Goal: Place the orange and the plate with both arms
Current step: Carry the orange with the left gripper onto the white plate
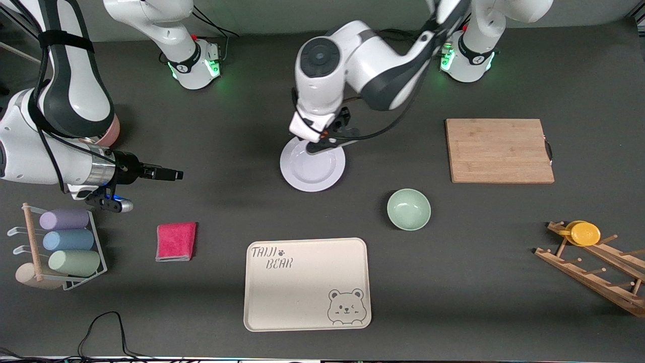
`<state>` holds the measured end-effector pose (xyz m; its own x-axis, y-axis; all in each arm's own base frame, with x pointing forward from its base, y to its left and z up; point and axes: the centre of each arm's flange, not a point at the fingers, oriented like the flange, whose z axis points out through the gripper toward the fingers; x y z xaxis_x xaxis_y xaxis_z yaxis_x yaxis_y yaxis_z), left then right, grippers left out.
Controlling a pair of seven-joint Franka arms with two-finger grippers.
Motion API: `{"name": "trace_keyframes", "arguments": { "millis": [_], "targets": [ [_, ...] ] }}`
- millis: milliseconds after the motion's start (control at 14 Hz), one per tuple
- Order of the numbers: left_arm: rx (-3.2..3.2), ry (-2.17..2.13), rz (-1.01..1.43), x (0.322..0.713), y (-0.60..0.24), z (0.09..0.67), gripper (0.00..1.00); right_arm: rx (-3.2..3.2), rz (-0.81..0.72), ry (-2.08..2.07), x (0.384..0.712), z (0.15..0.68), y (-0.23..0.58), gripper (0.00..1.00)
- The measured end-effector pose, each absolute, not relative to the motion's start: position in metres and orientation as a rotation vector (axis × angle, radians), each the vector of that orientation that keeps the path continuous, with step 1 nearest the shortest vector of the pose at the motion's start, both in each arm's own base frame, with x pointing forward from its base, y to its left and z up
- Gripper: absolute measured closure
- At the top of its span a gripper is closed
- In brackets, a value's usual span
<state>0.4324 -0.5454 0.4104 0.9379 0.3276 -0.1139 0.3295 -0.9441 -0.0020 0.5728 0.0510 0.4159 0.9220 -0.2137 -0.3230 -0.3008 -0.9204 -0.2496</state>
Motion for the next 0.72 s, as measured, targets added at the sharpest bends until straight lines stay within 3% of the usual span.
{"name": "trace_keyframes", "arguments": {
  "millis": [215, 716],
  "targets": [
    [3.117, 0.470, -0.132, 0.412, -0.577, 0.355, 0.30, -2.787, 0.412, 0.366, 0.574, 0.415, 0.052, 0.00],
    [3.116, 0.449, -0.071, 0.421, -0.586, 0.283, 0.30, -2.789, 0.349, 0.359, 0.582, 0.428, 0.049, 0.00]
  ]
}}
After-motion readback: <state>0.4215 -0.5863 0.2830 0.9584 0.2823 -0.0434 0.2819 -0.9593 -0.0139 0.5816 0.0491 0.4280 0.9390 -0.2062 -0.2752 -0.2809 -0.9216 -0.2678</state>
